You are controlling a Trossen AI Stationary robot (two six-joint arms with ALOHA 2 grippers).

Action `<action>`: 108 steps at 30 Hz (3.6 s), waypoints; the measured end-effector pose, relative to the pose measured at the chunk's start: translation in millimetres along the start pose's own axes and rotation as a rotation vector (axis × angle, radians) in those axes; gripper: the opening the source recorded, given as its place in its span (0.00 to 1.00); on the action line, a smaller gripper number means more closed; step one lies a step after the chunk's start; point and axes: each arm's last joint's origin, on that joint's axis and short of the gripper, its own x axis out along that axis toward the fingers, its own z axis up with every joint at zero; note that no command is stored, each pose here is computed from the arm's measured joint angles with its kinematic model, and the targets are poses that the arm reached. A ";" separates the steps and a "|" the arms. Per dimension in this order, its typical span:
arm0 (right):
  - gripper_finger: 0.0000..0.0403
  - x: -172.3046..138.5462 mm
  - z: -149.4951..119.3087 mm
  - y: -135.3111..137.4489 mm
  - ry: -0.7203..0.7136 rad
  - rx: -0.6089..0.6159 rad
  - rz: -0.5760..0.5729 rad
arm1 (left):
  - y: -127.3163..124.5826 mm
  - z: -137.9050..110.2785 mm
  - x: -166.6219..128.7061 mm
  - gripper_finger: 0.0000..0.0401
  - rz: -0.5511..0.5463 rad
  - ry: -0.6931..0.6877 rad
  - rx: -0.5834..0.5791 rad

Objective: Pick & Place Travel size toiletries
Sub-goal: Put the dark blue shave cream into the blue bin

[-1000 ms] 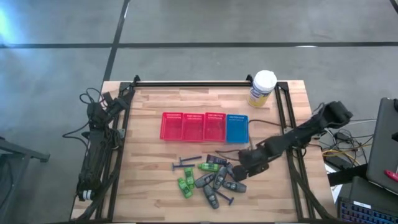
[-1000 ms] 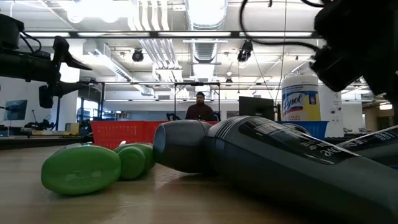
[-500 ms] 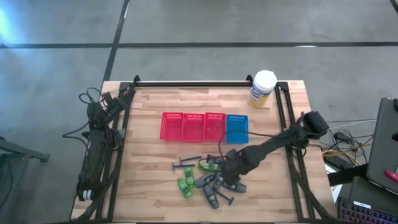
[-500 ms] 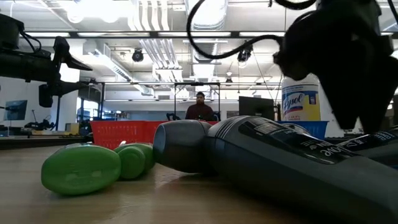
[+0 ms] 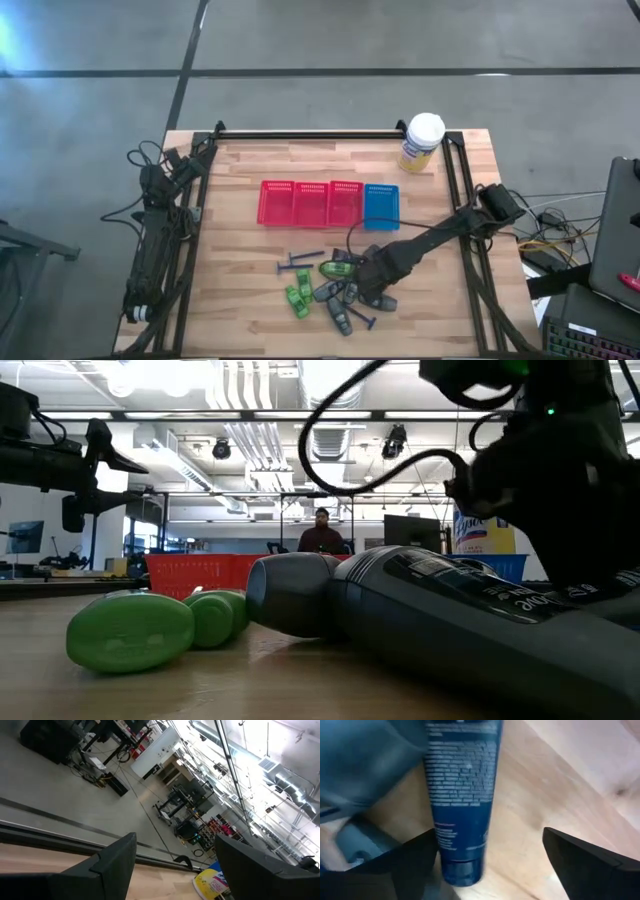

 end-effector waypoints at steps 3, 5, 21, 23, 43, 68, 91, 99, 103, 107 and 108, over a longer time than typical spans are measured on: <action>0.77 3.7 -0.2 -2.0 0.000 -0.020 0.001 | 0.2 -0.1 0.0 0.68 0.001 0.000 0.000; 0.70 6.5 -0.4 -3.5 -0.001 -0.046 0.009 | 0.2 -0.1 0.0 0.68 0.001 0.000 0.000; 0.30 -31.6 -10.4 -23.2 -0.028 -0.130 0.116 | 0.8 0.0 0.2 0.68 0.013 -0.010 -0.002; 0.30 -46.3 -12.7 -33.7 -0.065 -0.049 0.132 | 1.0 0.1 0.2 0.68 0.018 -0.014 -0.002; 0.34 -80.6 80.8 -144.9 -0.269 0.626 0.379 | 1.2 1.1 0.3 0.68 0.032 -0.033 0.092; 0.72 -101.3 71.0 -113.8 -0.349 0.302 0.407 | -0.9 2.5 0.6 0.68 0.011 -0.050 0.113; 0.56 -39.0 79.2 17.6 -0.221 -0.732 -0.008 | -0.6 2.4 0.7 0.68 0.017 -0.049 0.110; 0.61 -14.7 85.4 27.1 -0.193 -0.731 -0.024 | -0.6 2.2 0.7 0.68 0.017 -0.047 0.089; 0.61 -3.9 86.2 28.1 -0.177 -0.708 -0.034 | -0.6 2.2 0.7 0.68 0.017 -0.047 0.089; 0.53 2.5 88.7 25.5 -0.124 -0.674 -0.014 | -0.6 2.2 0.7 0.68 0.017 -0.046 0.088; 0.50 2.7 89.0 25.6 -0.121 -0.667 -0.011 | -0.6 2.2 0.7 0.68 0.017 -0.047 0.087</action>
